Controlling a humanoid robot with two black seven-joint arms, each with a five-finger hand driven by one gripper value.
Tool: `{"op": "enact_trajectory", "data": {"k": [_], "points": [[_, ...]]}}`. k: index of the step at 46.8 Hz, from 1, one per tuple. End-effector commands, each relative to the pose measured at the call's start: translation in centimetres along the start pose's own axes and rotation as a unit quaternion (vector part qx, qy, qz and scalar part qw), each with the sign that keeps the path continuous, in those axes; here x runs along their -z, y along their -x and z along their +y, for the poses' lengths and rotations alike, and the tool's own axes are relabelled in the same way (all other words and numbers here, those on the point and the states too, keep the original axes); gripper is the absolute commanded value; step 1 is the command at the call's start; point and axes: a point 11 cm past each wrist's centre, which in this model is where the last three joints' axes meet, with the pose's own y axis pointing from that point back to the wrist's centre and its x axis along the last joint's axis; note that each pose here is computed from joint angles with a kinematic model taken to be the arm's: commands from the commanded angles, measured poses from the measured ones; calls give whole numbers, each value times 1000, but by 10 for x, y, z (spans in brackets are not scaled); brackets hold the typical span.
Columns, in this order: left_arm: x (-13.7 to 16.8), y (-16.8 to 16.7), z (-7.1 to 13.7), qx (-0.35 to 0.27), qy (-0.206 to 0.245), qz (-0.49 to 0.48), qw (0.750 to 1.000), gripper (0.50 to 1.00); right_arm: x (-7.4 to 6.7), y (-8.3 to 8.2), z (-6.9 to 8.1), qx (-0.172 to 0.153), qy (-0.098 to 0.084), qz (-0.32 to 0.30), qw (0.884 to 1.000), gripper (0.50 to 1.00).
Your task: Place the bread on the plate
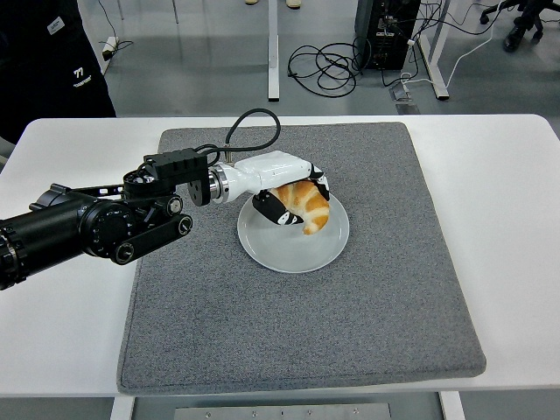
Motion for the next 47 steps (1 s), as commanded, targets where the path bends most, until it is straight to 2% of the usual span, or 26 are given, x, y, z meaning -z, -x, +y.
{"op": "enact_trajectory", "data": {"k": [1, 13, 47], "points": [[1, 6, 1, 2, -1, 5, 1000, 500, -1, 0, 0, 0, 1, 0, 1000, 1000], [6, 21, 4, 8, -7, 21, 1000, 500, -1, 0, 0, 0, 1, 0, 1000, 1000], [17, 35, 13, 1, -22, 62, 998, 500, -1, 0, 0, 0, 1, 0, 1000, 1000]]}}
